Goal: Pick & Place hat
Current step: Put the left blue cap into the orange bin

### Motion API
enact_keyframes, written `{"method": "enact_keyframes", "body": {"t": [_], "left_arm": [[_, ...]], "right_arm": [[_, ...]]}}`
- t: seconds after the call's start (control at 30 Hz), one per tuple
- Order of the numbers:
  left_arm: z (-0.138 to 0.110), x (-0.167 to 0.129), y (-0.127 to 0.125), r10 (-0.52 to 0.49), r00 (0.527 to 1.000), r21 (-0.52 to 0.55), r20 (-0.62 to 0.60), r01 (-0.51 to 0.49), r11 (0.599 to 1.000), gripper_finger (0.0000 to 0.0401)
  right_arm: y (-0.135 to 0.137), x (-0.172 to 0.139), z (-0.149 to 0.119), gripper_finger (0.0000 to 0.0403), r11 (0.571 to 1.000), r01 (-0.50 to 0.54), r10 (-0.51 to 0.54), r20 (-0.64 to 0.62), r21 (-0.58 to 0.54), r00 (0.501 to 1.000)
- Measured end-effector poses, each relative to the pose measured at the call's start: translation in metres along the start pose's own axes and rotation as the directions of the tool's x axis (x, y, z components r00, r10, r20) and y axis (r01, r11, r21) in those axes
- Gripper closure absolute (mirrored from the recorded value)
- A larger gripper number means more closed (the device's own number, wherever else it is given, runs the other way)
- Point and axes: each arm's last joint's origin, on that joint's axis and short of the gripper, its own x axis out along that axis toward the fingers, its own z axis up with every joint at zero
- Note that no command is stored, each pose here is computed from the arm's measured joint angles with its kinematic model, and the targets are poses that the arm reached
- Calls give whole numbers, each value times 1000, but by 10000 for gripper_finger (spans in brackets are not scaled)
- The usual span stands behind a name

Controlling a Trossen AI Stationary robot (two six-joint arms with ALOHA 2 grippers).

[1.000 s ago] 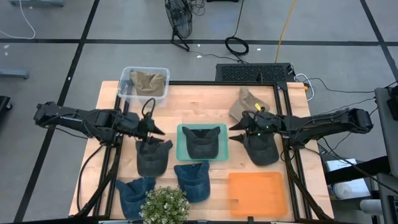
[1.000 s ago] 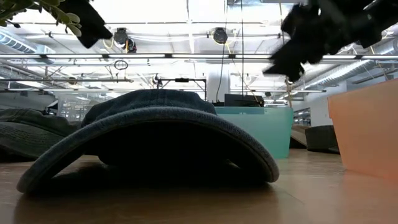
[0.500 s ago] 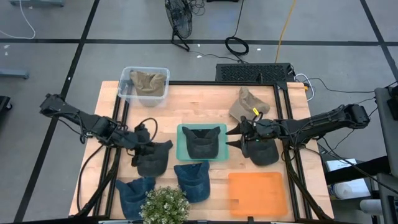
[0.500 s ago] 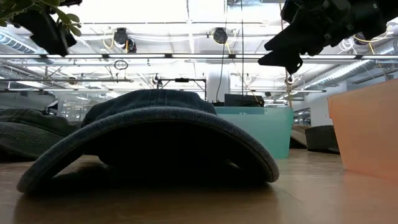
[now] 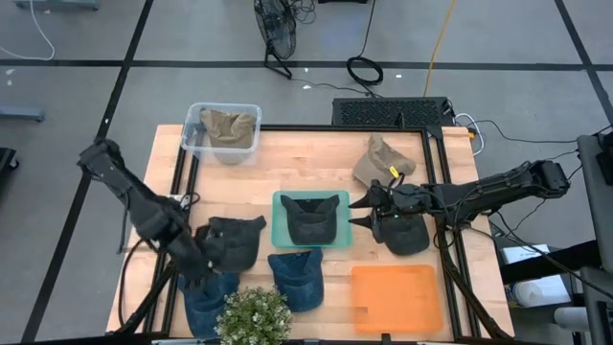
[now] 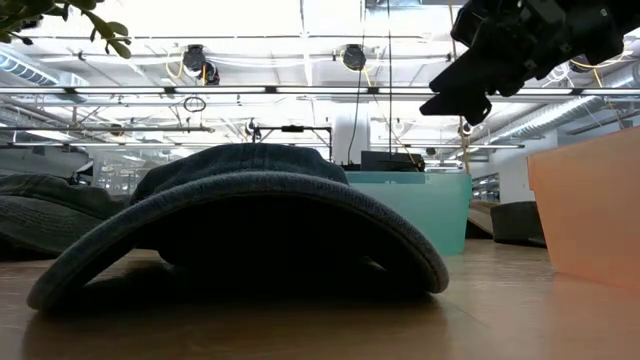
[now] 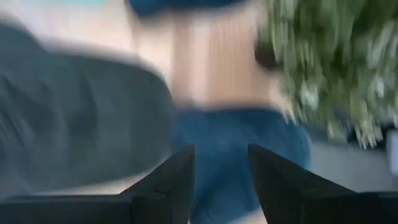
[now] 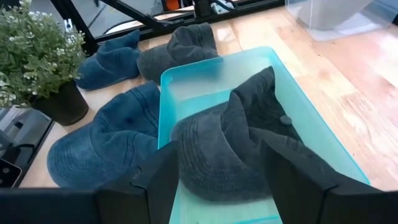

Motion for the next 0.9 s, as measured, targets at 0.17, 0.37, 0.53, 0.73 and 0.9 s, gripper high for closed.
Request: {"method": "enact_keyframes", "body": {"t": [0.17,0.37,0.53,0.73,0.9], "left_arm": [[-7,27,-28,-62,974,-117,-218,37,992,242],[-7,54,-49,-144,955,-238,-260,81,968,242],[-2,65,-60,-195,963,-321,-186,128,939,242],[-12,80,-61,-107,963,-403,-248,-2,915,242],[-21,92,-66,-58,965,-424,-254,-58,904,241]], "right_arm": [[-1,0,-2,192,1000,6,-6,-21,-4,1000],[-1,0,-2,192,996,4,-5,-20,-84,1000],[-1,0,-2,192,989,5,-8,-18,-150,1000],[-1,0,-1,192,972,3,-6,-12,-237,1000],[-2,0,2,192,947,10,-5,17,-320,1000]]}}
